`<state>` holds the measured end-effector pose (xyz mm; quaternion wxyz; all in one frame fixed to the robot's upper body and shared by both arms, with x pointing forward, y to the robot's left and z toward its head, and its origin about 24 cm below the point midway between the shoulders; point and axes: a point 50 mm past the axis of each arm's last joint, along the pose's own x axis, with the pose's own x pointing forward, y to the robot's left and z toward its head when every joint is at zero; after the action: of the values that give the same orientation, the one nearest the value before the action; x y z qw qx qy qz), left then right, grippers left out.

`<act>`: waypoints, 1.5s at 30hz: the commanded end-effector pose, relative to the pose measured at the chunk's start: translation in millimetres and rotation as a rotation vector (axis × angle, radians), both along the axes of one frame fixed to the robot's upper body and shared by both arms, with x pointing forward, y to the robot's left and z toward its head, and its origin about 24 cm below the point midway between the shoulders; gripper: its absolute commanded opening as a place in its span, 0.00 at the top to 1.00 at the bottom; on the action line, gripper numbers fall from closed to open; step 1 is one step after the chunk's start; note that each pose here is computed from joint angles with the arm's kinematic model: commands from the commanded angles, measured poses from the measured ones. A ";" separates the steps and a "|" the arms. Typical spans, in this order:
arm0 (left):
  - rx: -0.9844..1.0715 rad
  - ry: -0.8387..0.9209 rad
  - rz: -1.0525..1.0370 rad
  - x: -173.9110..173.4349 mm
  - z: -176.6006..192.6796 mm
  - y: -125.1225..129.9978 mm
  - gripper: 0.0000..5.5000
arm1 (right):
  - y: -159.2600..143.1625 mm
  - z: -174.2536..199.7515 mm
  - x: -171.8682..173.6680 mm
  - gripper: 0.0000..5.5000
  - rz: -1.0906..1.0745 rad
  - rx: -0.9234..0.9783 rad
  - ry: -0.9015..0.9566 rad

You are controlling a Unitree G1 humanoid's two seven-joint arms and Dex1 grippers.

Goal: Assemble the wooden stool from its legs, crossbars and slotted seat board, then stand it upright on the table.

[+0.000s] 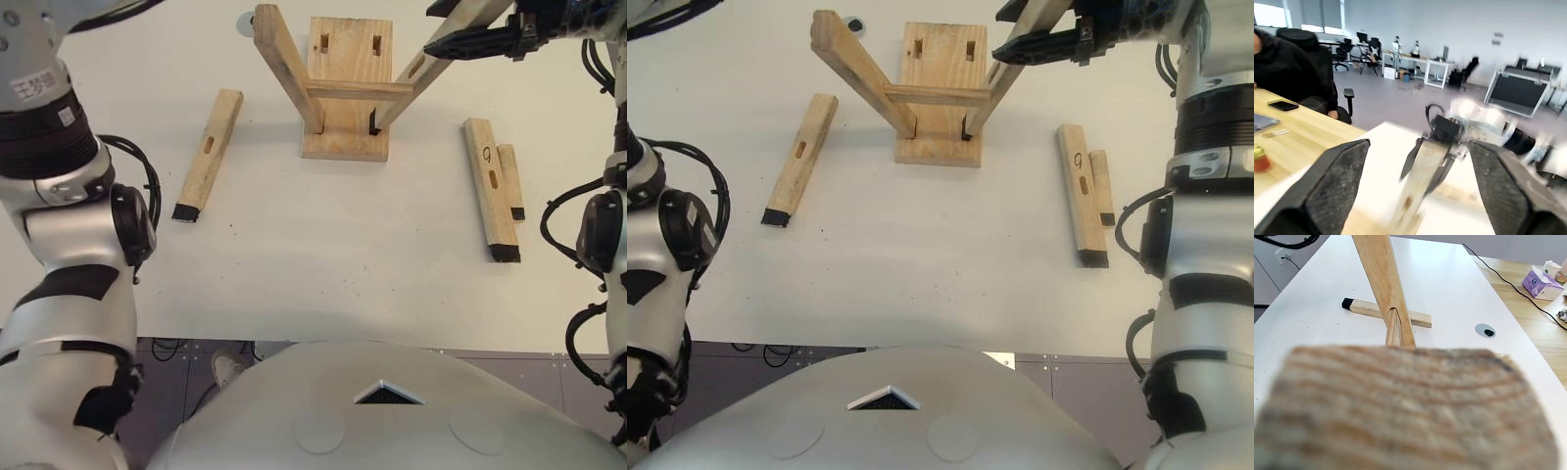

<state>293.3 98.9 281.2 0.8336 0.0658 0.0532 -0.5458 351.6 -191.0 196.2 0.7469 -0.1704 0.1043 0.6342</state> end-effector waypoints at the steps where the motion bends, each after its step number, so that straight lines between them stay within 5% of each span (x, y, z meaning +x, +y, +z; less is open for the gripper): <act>1: 0.448 -0.244 -0.131 -8.9 -2.5 -21.6 0.33 | -0.9 -10.8 2.1 0.63 -0.068 -0.057 0.038; 7: 0.755 -0.338 -0.289 3.8 -32.7 -47.9 0.33 | 6.3 -8.7 2.8 0.63 -0.067 -0.040 0.056; 15: 0.796 -0.200 -0.287 42.3 -82.5 -54.4 0.58 | 13.6 -12.2 3.4 0.63 -0.055 -0.039 0.058; 28: 0.848 -0.157 -0.311 51.3 -113.1 -56.8 0.91 | 16.0 -16.7 3.4 0.63 -0.062 -0.030 0.065; 45: 0.701 -0.020 -0.210 58.4 -114.2 -34.3 0.92 | 11.4 -34.5 -7.0 0.63 -0.052 -0.045 0.089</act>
<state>348.2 51.3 183.9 0.6825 0.3916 0.1870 -0.5881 350.7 -178.9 188.4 0.7652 -0.1596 0.1025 0.6153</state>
